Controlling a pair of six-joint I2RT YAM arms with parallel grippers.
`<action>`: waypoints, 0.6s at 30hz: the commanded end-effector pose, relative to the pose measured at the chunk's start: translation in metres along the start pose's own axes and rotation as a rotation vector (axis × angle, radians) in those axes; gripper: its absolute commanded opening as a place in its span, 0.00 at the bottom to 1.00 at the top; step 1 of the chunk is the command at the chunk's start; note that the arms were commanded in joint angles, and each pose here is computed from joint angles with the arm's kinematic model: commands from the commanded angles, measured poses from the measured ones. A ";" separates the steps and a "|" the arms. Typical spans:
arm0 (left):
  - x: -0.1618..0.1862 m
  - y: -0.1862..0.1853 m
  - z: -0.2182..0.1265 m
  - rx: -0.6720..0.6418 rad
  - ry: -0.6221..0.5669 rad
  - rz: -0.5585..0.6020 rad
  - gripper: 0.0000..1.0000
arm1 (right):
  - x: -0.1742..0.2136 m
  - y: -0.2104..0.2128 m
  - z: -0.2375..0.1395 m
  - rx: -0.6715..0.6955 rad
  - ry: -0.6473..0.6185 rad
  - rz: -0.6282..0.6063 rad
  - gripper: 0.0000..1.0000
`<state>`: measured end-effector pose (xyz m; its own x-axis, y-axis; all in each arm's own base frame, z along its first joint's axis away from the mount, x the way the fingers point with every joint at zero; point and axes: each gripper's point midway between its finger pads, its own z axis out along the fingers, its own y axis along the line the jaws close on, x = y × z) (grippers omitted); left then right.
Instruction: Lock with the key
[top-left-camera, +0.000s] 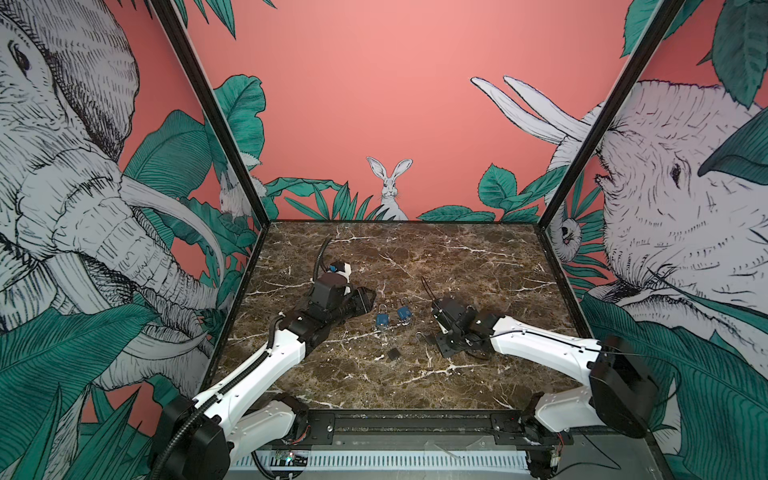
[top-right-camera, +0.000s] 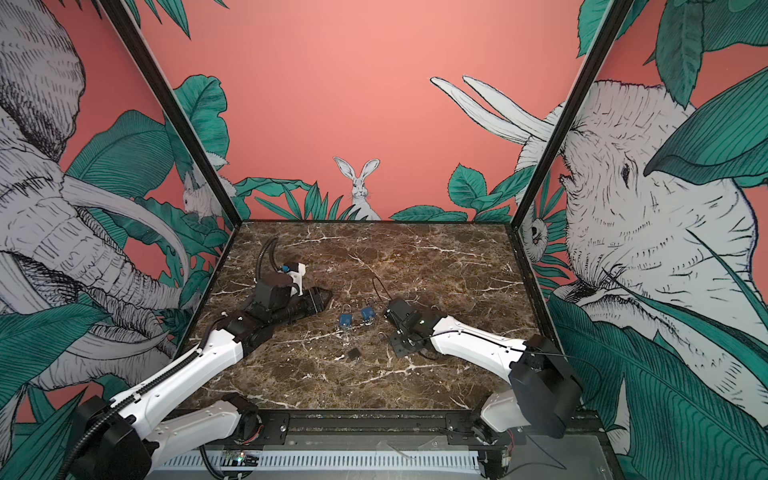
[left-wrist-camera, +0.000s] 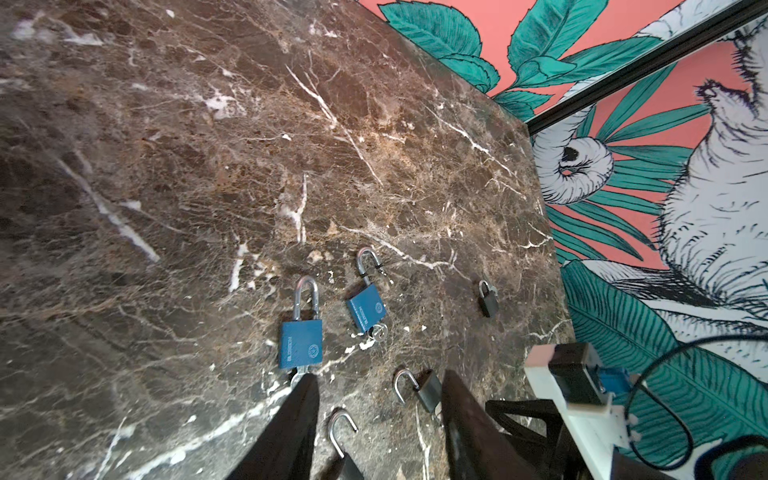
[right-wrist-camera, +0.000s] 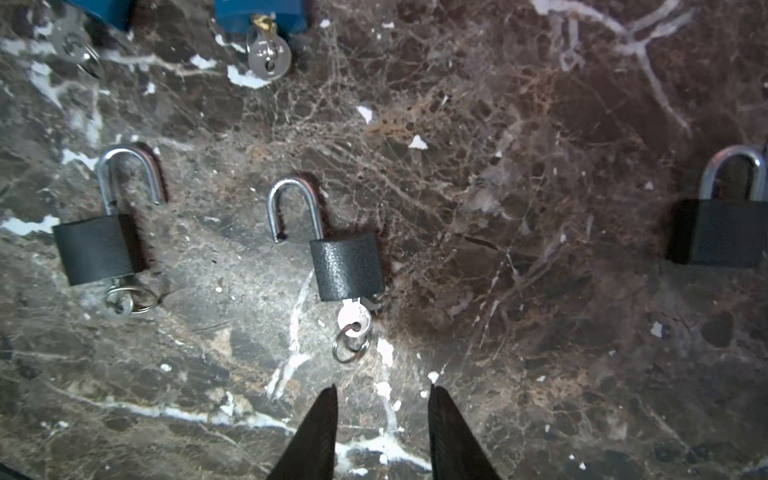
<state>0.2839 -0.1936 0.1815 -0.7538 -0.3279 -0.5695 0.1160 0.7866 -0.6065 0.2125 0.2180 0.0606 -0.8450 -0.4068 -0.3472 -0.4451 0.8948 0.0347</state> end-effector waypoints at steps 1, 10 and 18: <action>0.005 0.012 -0.005 -0.040 0.000 -0.010 0.51 | -0.025 0.011 -0.001 -0.011 -0.057 -0.024 0.40; 0.007 0.018 -0.003 -0.062 0.006 -0.008 0.51 | -0.027 0.021 0.025 -0.011 0.003 -0.079 0.45; 0.007 0.022 0.002 -0.075 0.013 -0.013 0.51 | -0.024 0.023 0.040 0.002 0.052 -0.099 0.42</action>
<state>0.2826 -0.1845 0.1697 -0.7596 -0.3319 -0.5594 0.0786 0.8069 -0.5854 0.2328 0.2492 0.0296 -0.8221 -0.4862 -0.2963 -0.5089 0.8609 -0.0007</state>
